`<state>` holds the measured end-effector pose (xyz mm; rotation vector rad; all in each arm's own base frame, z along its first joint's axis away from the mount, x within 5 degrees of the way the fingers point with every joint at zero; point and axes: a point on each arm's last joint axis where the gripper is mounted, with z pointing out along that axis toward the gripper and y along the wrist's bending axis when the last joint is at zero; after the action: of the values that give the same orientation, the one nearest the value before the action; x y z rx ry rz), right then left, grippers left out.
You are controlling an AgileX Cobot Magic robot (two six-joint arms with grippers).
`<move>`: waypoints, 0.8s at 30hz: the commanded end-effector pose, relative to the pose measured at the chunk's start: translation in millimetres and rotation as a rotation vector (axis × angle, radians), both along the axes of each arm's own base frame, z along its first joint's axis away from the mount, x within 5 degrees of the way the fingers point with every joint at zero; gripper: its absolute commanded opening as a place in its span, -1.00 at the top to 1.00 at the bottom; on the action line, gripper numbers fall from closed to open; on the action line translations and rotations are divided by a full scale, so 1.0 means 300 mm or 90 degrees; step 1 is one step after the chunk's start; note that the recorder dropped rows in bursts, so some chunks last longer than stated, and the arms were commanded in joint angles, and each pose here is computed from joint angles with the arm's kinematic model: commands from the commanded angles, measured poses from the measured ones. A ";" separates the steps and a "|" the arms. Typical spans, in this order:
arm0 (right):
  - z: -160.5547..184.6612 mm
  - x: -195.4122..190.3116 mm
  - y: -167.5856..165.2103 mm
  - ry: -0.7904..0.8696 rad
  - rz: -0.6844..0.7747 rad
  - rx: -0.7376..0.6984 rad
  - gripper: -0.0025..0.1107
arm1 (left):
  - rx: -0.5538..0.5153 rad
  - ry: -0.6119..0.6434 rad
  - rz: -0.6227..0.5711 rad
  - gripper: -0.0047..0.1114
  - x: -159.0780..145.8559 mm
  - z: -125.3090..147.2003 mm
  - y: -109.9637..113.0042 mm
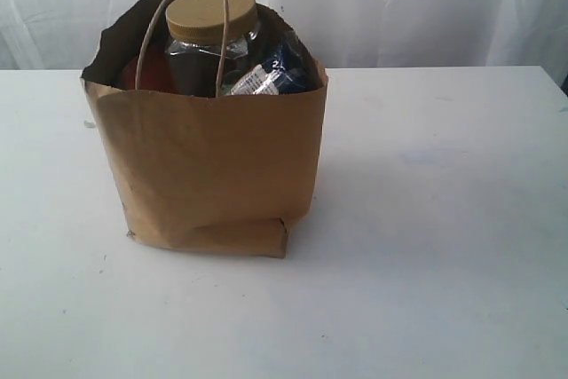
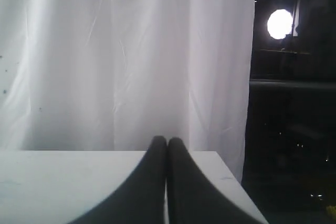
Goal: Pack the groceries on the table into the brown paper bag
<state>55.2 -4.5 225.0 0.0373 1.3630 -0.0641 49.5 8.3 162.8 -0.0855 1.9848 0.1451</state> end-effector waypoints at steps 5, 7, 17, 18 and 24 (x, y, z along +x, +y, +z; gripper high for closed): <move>-0.131 -0.004 0.000 0.280 -0.002 -0.149 0.96 | 0.007 -0.002 -0.003 0.92 0.000 -0.001 0.000; -0.148 -0.009 -0.009 0.320 -0.014 -0.190 0.96 | 0.007 -0.002 -0.003 0.92 0.000 -0.001 0.000; -0.145 -0.008 -0.014 0.318 -0.025 -0.222 0.96 | 0.007 -0.002 -0.003 0.92 0.000 -0.001 0.000; -0.145 -0.008 -0.014 0.318 -0.025 -0.222 0.96 | 0.007 -0.002 -0.003 0.92 0.000 -0.001 0.000; -0.145 -0.008 -0.014 0.318 -0.025 -0.221 0.96 | 0.007 -0.002 -0.003 0.92 0.000 -0.001 0.000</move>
<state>52.9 -8.0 180.5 -0.2629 1.8401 -0.3474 49.5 8.4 162.8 -0.0793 1.9852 0.1514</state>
